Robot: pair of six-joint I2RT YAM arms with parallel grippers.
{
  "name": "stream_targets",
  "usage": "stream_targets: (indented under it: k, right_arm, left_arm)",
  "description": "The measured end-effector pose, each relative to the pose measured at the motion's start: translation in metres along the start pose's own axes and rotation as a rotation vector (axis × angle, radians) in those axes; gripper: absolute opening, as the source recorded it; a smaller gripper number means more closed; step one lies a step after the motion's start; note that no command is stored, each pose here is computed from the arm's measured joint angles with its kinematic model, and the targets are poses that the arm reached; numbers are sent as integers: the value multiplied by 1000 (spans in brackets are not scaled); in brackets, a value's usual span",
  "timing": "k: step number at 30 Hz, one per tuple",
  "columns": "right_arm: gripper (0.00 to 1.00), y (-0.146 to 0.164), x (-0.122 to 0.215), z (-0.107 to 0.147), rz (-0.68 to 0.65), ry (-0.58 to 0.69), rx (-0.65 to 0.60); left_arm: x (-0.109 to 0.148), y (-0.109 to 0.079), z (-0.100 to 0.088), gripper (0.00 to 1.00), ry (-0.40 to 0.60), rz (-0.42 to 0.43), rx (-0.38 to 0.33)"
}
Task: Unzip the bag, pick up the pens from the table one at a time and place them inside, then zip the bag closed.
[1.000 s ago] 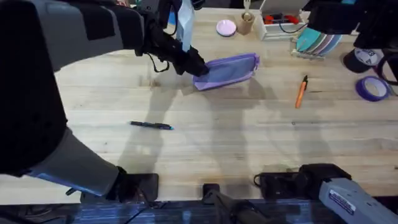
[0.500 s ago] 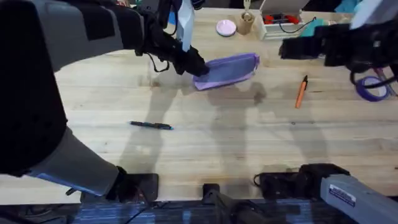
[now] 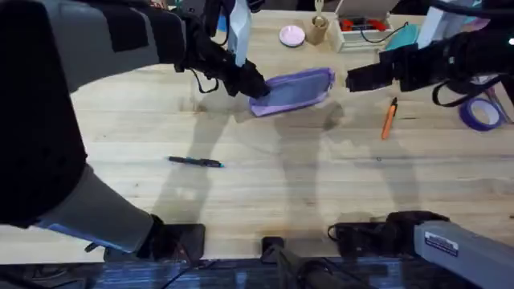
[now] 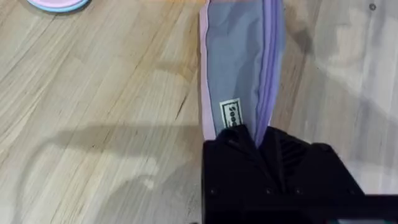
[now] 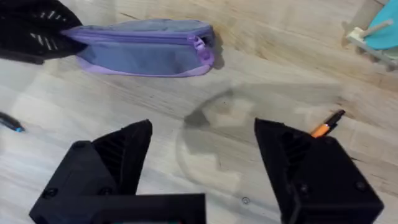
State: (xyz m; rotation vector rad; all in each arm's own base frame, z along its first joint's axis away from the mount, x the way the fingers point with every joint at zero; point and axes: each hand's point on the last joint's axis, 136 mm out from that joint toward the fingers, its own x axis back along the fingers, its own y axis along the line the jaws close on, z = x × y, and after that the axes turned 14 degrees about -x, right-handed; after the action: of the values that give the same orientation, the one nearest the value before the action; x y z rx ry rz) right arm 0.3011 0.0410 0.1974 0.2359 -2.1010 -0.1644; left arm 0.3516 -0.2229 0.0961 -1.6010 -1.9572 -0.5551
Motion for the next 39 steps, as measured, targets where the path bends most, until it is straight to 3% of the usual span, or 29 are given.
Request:
stream_targets:
  k: [27, 39]
  right_arm:
    - [995, -1, -1, 0, 7, 3, -1]
    - [996, -11, -40, -4, 8, 70, -17]
  left_arm:
    - [0, 0, 0, 42, 0, 0, 0]
    - [0, 0, 0, 42, 0, 0, 0]
